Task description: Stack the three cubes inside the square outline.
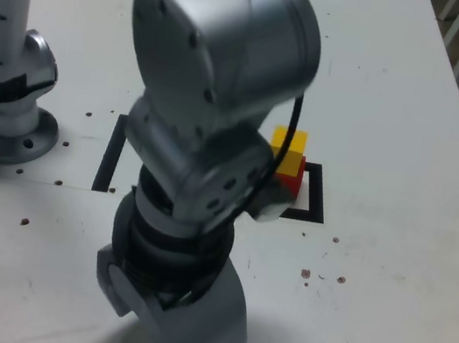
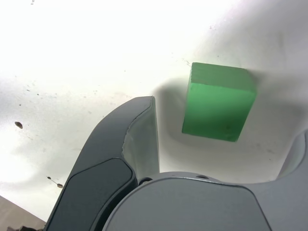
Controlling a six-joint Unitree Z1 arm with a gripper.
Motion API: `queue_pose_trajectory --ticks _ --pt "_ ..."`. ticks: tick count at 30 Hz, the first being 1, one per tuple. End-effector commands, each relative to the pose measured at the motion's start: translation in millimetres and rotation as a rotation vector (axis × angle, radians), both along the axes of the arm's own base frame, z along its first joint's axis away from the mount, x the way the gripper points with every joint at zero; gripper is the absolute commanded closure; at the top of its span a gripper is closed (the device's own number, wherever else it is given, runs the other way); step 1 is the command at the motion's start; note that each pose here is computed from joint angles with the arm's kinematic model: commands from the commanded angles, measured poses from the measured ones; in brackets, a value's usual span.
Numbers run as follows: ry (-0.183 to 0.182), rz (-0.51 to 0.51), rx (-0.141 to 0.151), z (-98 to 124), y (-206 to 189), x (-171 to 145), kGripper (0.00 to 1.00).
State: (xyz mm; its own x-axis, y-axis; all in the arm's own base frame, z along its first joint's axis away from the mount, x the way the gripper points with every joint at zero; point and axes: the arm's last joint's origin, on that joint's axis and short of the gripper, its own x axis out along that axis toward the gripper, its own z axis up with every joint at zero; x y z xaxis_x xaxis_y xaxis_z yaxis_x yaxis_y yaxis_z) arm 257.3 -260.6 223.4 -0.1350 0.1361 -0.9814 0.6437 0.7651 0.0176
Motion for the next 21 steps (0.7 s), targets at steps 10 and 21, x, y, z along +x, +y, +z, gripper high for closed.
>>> queue_pose_trajectory --ticks 10,21 --pt "0.003 -0.003 0.021 -13 -1 11 0.11" --pt "-0.002 0.001 0.026 -17 -3 15 0.53"
